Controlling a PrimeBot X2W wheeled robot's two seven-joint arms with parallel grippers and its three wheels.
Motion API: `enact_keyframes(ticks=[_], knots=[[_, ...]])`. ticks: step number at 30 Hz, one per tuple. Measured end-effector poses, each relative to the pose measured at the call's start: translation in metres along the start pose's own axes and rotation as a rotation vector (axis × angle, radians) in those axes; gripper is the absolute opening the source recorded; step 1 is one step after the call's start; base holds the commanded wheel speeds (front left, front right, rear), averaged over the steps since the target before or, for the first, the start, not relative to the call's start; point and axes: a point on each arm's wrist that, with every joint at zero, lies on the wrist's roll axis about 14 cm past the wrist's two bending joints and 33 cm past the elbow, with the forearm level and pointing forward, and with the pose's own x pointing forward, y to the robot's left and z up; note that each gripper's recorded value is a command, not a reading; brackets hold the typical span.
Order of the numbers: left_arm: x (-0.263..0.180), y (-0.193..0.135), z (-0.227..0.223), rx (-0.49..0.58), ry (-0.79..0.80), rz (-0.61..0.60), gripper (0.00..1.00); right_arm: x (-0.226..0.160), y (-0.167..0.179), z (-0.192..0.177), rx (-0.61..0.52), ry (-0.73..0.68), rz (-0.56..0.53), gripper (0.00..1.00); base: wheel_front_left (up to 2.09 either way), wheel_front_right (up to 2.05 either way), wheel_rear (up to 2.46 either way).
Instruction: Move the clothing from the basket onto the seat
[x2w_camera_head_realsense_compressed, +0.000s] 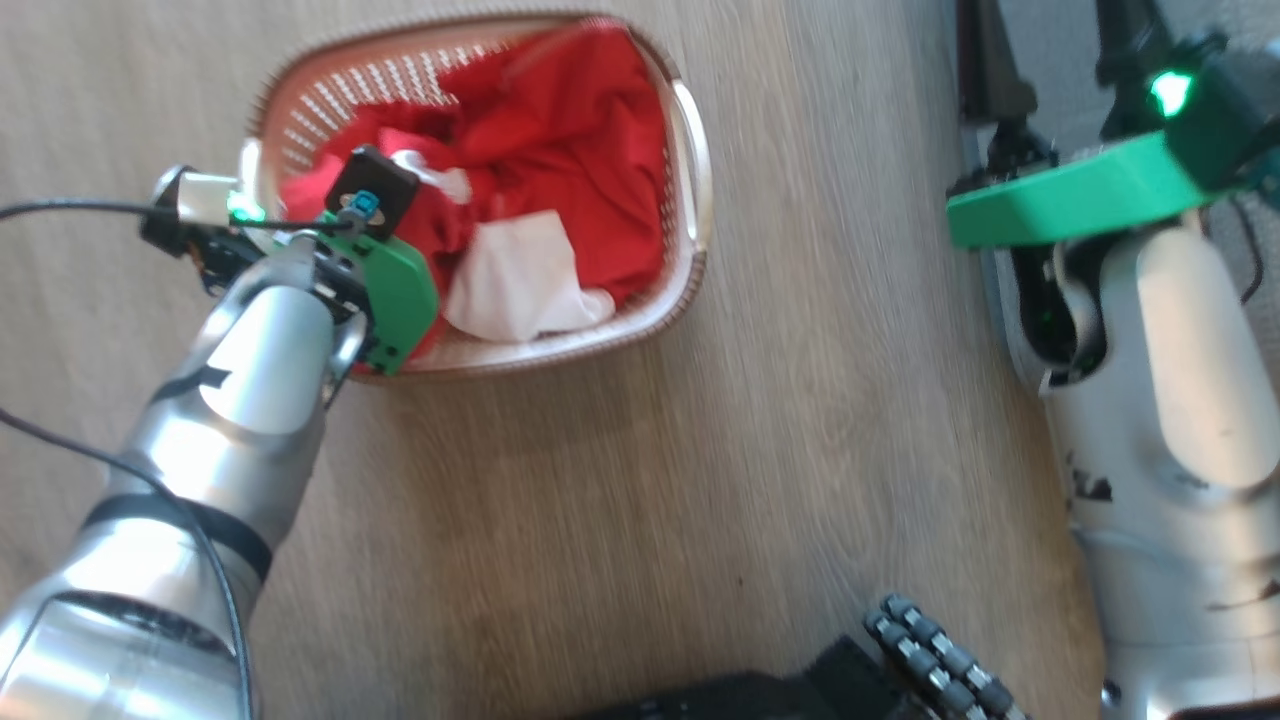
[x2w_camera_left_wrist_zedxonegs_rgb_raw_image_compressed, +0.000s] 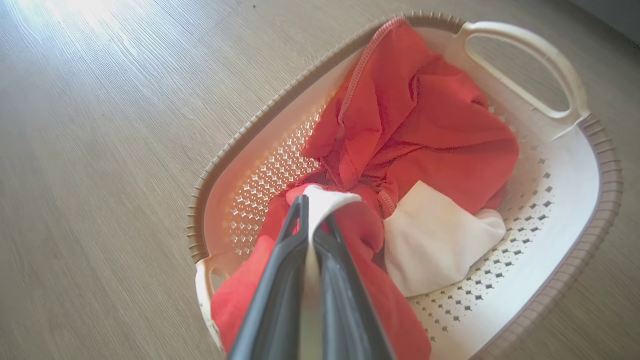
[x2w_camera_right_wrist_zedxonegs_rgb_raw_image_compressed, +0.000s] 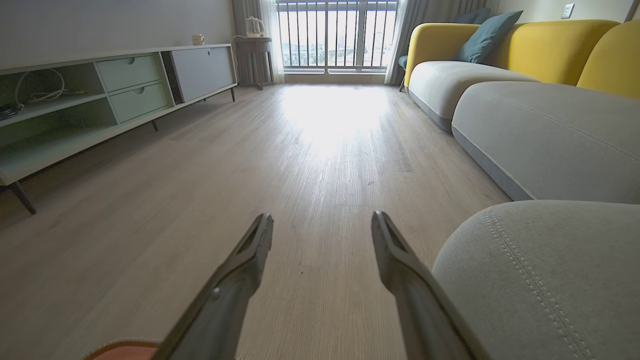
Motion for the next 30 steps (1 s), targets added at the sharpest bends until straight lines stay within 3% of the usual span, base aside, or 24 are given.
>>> enact_keyframes(ticks=[13,30], knots=[[-0.080,0.018,0.085,-0.166,-0.256,0.146,0.00,-0.047,0.025,0.023,0.048,0.018,0.022,1.00,0.00,0.00,0.00],[-0.198,0.009,0.184,-0.196,-0.609,0.250,0.00,-0.123,0.049,0.051,0.090,0.010,0.043,1.00,0.00,0.00,0.00]])
